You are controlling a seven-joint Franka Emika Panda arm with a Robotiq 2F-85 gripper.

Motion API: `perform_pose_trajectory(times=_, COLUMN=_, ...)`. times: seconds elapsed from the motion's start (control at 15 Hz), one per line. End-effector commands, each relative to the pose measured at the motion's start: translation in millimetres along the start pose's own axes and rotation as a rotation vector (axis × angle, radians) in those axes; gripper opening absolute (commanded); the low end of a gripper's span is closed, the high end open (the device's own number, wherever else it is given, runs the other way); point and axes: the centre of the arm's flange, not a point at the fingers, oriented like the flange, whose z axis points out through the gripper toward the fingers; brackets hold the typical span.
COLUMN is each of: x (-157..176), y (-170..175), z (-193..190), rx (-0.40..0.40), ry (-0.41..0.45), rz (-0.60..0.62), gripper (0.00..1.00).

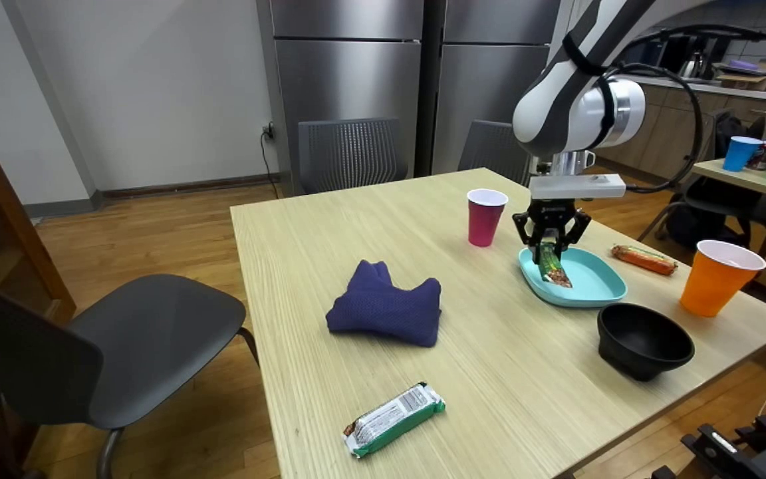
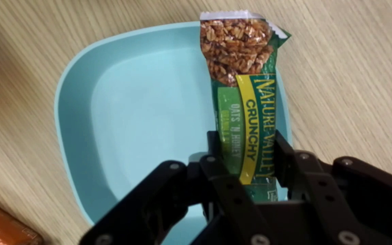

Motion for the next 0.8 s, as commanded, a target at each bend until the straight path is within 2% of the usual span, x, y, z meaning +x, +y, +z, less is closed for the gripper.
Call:
perform_pose_trajectory(times=0.0, x=10, y=-3, z=-1, rx=-0.022, ry=-0.009, rz=0.031, gripper=0.20)
perform_pose_trajectory(times=0.07, x=9, y=-3, z=-1, rx=-0.020, ry=-0.006, rz=0.030, gripper=0.63)
perform_pose_trajectory(times=0.2, x=6, y=-3, z=-4, rx=-0.009, ry=0.007, rz=0.015, gripper=0.69)
perform_pose_trajectory(times=0.47, x=-4, y=-11, z=-11, rx=0.003, ry=0.025, rz=-0.025, gripper=0.98)
perform_pose_trajectory(times=0.73, x=-24, y=-53, z=-11, rx=-0.026, ry=0.032, rz=-0.191, gripper=1.00)
